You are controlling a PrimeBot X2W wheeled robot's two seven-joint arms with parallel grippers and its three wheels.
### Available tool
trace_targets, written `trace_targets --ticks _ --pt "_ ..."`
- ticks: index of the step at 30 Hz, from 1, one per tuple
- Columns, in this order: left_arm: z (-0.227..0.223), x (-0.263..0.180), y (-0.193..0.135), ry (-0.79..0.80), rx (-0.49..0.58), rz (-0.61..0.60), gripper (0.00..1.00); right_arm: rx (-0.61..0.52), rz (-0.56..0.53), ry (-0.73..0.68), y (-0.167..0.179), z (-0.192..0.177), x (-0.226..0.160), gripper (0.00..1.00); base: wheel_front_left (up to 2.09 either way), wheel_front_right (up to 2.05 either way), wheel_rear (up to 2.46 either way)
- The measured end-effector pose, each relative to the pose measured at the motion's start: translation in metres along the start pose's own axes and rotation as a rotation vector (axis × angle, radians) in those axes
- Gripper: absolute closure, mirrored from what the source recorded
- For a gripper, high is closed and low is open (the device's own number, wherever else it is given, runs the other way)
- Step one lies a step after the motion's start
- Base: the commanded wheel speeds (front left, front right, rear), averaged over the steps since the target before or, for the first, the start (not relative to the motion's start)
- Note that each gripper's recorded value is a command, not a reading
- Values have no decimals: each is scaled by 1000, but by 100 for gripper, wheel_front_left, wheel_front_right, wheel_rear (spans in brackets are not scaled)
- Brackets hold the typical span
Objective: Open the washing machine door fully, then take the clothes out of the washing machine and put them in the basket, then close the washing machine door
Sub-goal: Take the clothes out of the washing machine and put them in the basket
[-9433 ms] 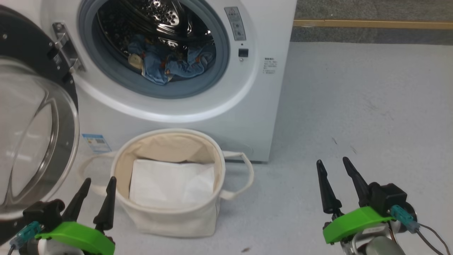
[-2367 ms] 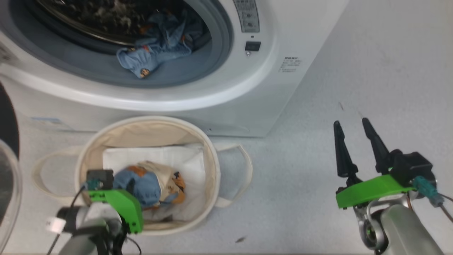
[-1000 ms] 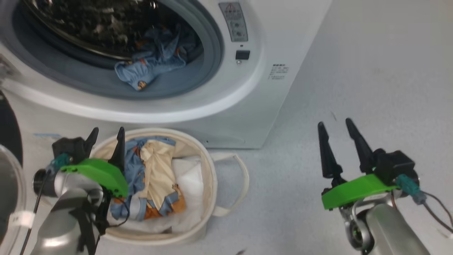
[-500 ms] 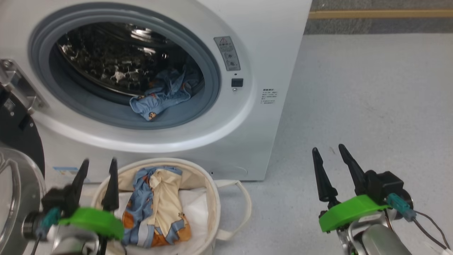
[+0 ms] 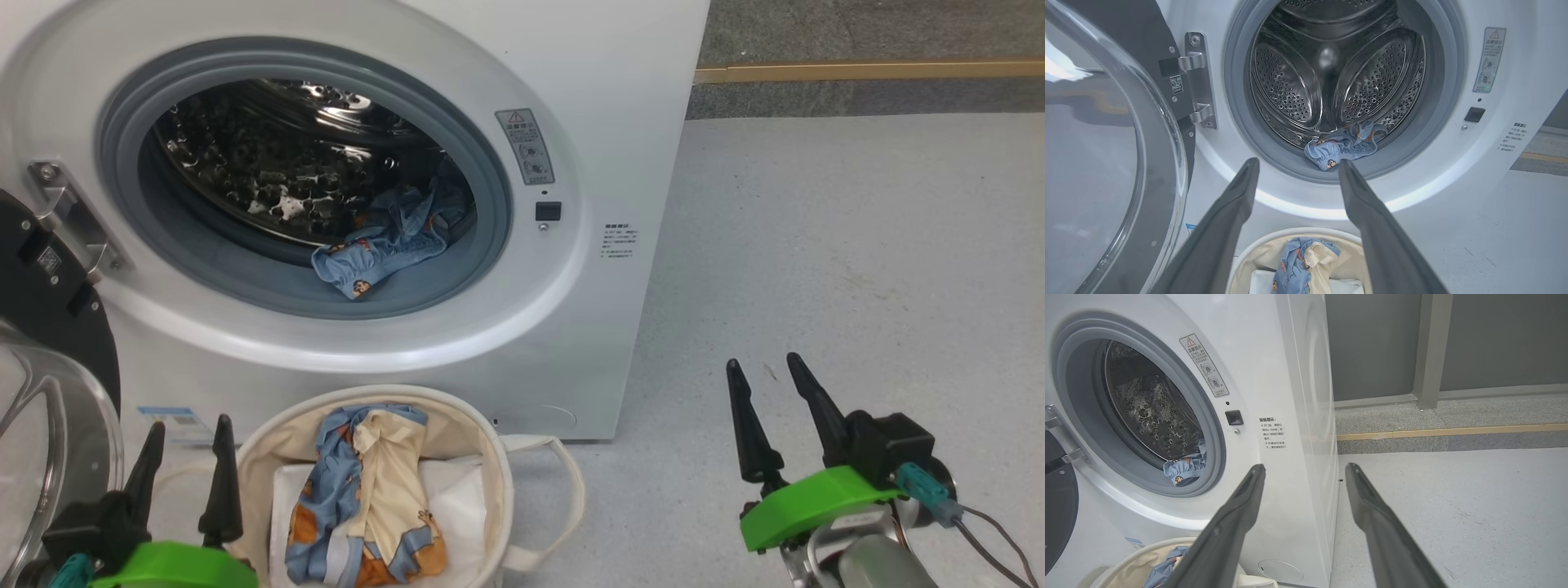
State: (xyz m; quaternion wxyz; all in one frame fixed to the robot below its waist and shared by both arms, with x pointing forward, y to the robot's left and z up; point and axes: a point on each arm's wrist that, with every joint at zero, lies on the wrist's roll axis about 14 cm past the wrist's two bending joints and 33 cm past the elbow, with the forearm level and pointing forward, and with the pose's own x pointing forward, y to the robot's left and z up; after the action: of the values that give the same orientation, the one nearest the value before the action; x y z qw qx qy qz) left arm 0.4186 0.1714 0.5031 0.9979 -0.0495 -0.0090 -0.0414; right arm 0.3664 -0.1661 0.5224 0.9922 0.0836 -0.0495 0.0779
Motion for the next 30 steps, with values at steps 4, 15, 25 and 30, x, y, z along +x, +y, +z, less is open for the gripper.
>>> trace_targets --ticks 4,15,25,30 --pt "-4 -2 0 19 2 -2 0 0 1 2 0 -1 0 0 0 0 0" --pt "-13 -3 -4 76 -20 -16 0 1 -4 3 -1 -1 1 0 0 0 0" --pt "-17 -3 -8 94 -21 -29 0 0 -9 2 -3 -1 1 0 0 0 0" --pt "-18 -4 -8 98 -26 -32 0 1 -8 2 -3 -1 1 0 0 0 0"
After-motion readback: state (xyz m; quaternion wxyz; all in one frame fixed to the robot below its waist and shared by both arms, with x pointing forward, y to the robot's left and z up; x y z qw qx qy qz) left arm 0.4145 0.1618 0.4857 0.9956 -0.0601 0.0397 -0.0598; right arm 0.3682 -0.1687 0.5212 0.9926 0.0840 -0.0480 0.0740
